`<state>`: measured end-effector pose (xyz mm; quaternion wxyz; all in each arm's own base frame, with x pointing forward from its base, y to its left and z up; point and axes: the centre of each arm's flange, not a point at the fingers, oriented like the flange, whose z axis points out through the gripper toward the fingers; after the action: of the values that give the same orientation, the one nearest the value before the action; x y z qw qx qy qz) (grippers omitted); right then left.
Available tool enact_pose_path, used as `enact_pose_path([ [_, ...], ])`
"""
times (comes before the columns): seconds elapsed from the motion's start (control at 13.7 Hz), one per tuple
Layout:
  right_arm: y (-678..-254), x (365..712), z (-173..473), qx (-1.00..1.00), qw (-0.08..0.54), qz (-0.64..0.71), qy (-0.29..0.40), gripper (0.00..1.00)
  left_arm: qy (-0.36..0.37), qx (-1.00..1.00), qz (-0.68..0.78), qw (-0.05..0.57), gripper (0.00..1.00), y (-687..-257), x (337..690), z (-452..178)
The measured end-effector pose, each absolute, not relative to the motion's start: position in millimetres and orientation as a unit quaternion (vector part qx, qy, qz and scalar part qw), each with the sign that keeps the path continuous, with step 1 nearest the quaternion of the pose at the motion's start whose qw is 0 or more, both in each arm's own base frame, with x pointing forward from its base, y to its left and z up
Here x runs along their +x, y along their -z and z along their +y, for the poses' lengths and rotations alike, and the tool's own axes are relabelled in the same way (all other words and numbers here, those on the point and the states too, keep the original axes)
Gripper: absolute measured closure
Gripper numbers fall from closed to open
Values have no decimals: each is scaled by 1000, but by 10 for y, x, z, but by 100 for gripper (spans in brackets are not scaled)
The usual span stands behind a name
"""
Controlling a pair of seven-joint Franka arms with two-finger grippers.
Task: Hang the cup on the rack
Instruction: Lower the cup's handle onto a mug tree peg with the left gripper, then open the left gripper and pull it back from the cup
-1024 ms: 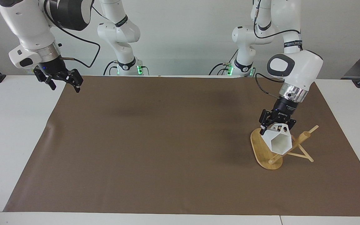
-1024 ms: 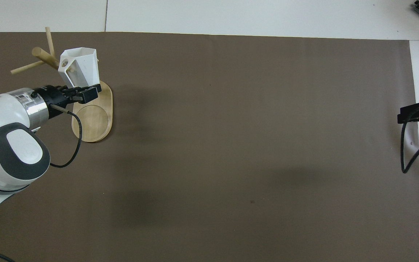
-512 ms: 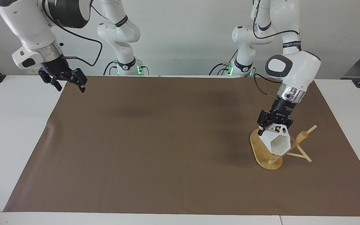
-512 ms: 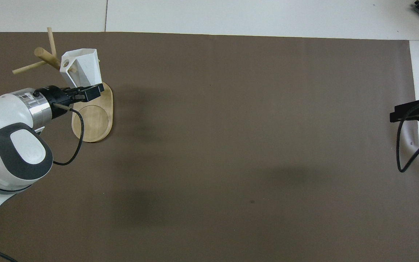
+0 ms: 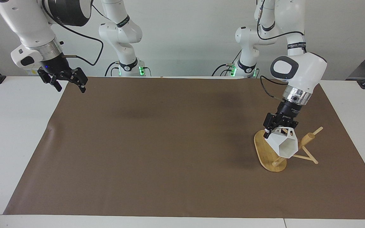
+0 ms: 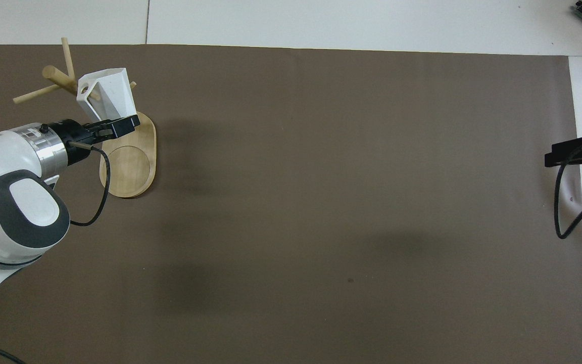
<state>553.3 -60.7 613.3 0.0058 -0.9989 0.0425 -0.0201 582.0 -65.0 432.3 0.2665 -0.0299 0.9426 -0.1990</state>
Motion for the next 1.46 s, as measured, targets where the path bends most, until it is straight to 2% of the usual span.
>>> enact_pose_path([
  [0.15,-6135,5533,-609,-999,6,43,20,0,199,-29,943,266,31,-4322,5818,-664],
  [0.22,-6135,5533,-610,-999,6,43,20,0,199,-29,943,267,25,-4324,5819,-664],
  [0.37,-6135,5532,-611,-999,6,43,20,0,199,-29,942,267,4,-4326,5820,-665],
  [0.44,-6135,5532,-611,-999,6,43,20,0,198,-26,943,266,0,-4326,5819,-672],
  [0.88,-6135,5532,-611,-999,6,43,20,0,173,57,961,208,0,-4413,5827,-709],
  [1.46,-6135,5532,-611,-999,6,43,20,0,92,161,969,164,0,-5049,5643,-361],
])
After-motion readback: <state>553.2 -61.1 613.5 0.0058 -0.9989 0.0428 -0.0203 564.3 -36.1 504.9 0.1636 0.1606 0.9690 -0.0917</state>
